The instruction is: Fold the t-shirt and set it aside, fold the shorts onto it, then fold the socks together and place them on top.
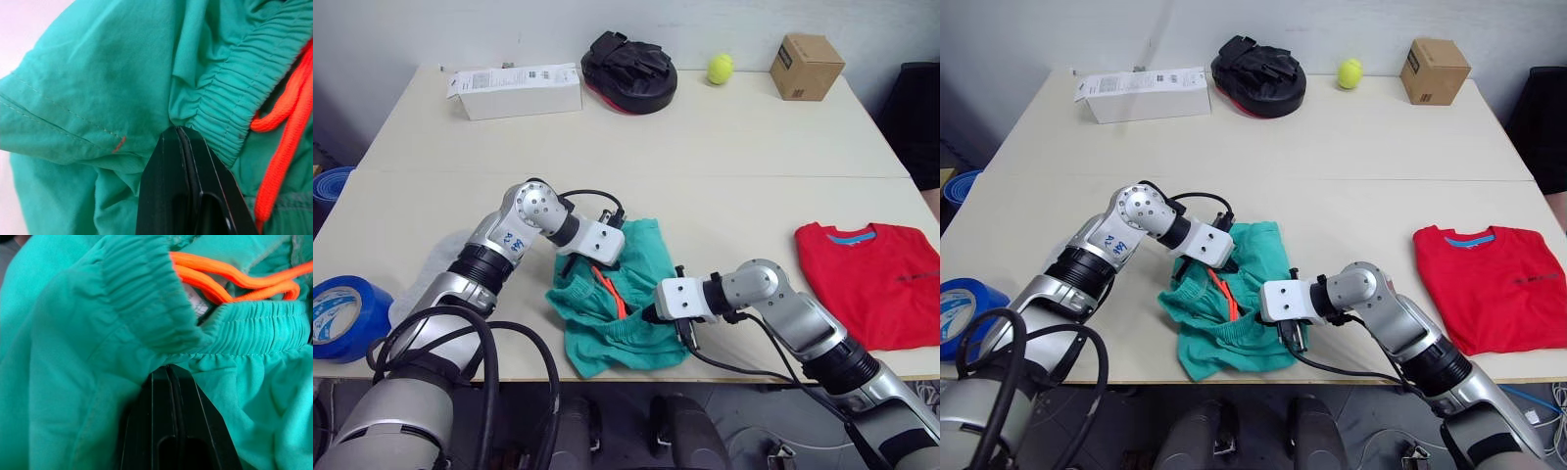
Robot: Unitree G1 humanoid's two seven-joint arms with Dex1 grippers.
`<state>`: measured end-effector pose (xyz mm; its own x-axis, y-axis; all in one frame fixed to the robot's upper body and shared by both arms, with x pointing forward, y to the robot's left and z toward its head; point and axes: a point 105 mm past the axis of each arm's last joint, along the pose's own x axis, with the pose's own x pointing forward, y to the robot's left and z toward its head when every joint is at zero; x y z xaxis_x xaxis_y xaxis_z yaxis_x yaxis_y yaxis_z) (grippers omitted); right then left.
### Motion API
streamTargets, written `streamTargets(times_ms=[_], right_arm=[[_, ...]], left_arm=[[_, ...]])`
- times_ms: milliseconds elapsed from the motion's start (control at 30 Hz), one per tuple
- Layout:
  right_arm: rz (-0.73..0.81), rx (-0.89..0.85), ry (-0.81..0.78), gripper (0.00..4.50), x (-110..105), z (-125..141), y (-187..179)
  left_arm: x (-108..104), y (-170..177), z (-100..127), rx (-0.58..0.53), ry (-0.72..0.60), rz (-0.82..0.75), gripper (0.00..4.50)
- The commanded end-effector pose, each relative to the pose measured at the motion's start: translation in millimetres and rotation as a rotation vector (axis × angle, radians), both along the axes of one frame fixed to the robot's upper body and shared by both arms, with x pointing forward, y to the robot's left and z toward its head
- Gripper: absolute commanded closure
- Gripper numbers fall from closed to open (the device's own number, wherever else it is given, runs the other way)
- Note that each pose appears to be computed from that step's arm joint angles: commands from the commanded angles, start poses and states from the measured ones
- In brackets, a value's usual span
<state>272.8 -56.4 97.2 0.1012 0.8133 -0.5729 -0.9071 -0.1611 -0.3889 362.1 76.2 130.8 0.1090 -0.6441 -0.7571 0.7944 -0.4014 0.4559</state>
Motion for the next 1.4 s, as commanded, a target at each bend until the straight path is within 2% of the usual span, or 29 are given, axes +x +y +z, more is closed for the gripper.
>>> streamTargets(times_ms=[33, 133, 233, 433, 600, 867, 1200, 1400], right_arm=[[-0.002, 0.089, 0.017, 4.5, -6.4, 9.9, -0.7], [0.006, 0.195, 0.027, 4.5, -12.3, 32.5, -4.2], [0.014, 0.217, 0.047, 4.5, -17.7, 41.8, -12.8], [-0.031, 0.223, 0.063, 4.5, -15.5, 42.3, -23.4], [-0.047, 0.29, 0.095, 4.5, -16.2, 56.2, -23.7], [-0.009, 0.233, 0.124, 4.5, -26.7, 42.5, -21.9], [-0.014, 0.127, 0.145, 4.5, -32.4, 16.1, -34.2], [-0.004, 0.055, 0.142, 4.5, -36.9, -5.3, -42.9]], left_arm=[[6.1, 3.6, -0.6, -0.052, 0.048, 0.085, 4.47], [3.7, -3.6, 22.3, -0.168, 0.086, 0.088, 4.47], [0.9, -2.8, 36.2, -0.217, 0.101, 0.089, 4.47], [-7.8, 0.0, 37.8, -0.247, 0.136, 0.095, 4.47], [-31.7, 4.1, 43.1, -0.294, 0.226, 0.077, 4.47], [-56.9, 9.2, 26.0, -0.224, 0.239, 0.063, 4.47], [-99.2, 28.1, -14.9, -0.082, 0.33, 0.044, 4.47], [-93.6, 37.9, -31.3, -0.067, 0.278, 0.123, 4.47]])
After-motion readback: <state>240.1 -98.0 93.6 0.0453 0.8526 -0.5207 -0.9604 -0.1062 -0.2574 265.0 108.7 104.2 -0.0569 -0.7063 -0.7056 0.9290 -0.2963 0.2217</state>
